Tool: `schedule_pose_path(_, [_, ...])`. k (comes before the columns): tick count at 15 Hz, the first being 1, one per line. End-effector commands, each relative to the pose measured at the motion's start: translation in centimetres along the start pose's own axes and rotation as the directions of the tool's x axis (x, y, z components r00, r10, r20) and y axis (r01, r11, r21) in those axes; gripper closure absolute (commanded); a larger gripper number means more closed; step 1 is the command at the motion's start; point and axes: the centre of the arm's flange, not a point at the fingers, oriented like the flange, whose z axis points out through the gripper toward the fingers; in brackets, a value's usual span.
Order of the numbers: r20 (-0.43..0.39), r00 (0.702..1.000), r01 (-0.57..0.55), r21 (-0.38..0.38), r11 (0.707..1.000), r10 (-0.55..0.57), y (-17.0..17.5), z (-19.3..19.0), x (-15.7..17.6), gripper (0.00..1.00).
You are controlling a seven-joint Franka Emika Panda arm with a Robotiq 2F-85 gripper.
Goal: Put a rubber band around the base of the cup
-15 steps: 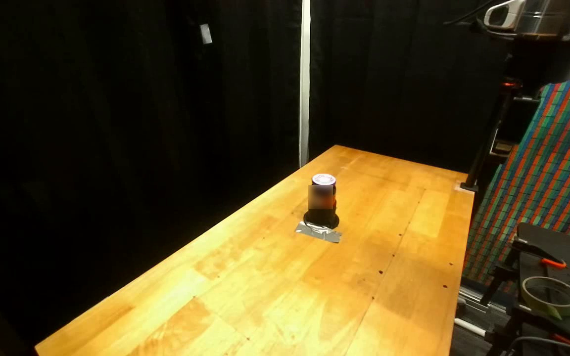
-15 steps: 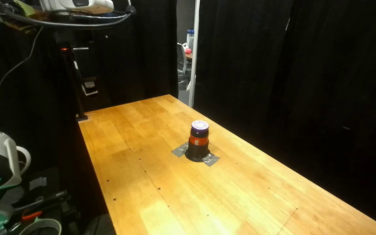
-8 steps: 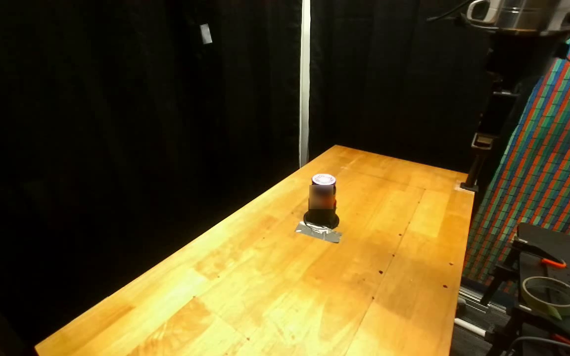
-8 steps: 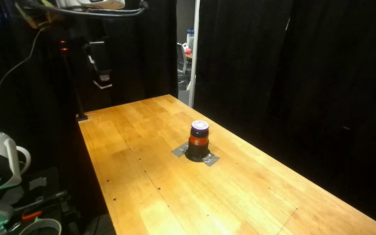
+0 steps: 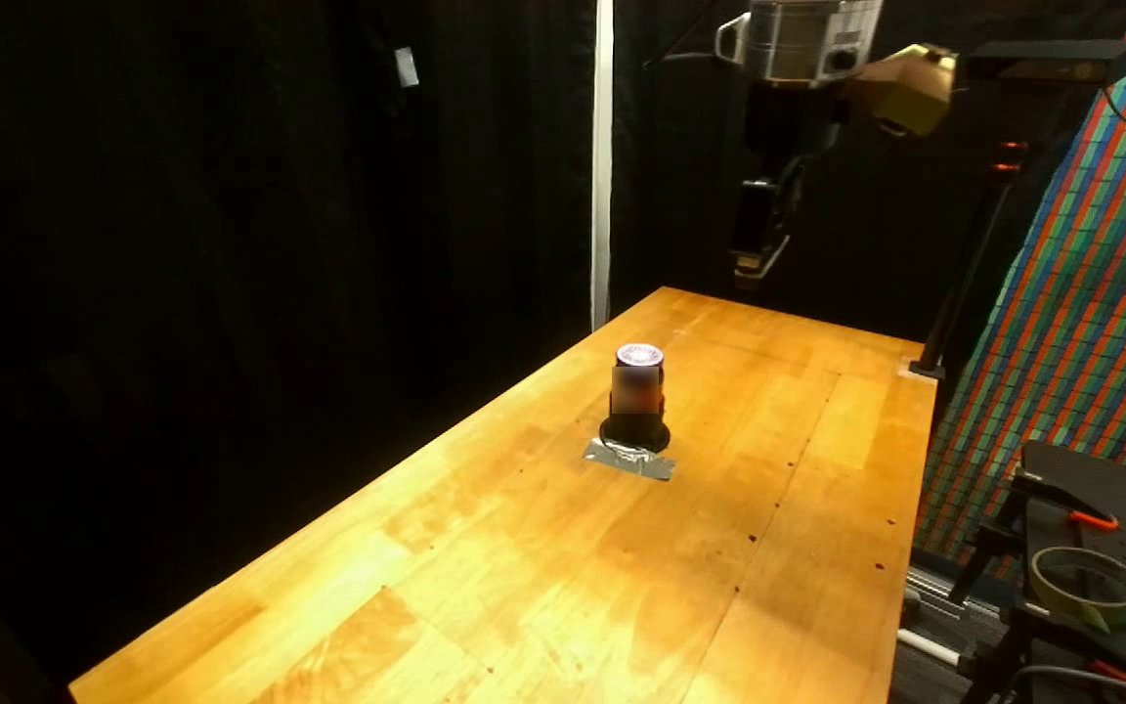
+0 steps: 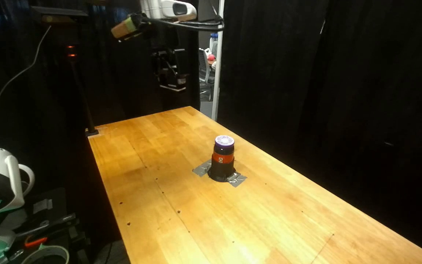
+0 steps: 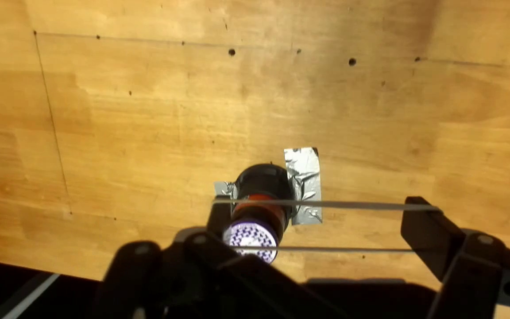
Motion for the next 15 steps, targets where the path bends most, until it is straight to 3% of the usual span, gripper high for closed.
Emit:
schedule_pose_path(1, [-0.057,0.998,-0.035,0.006,0.999,0.036,-0.3,1.6,9.3,0.0])
schedule_pose_path(3, [-0.062,0.996,-0.062,0.016,0.998,0.063,0.7,4.0,12.6,0.0])
schedule_pose_path(6, [-0.004,0.996,-0.087,0.045,0.995,0.088,2.7,8.6,15.0,0.0])
schedule_pose_path(15, [0.084,0.989,-0.133,0.115,0.984,0.124,4.7,17.8,17.2,0.0])
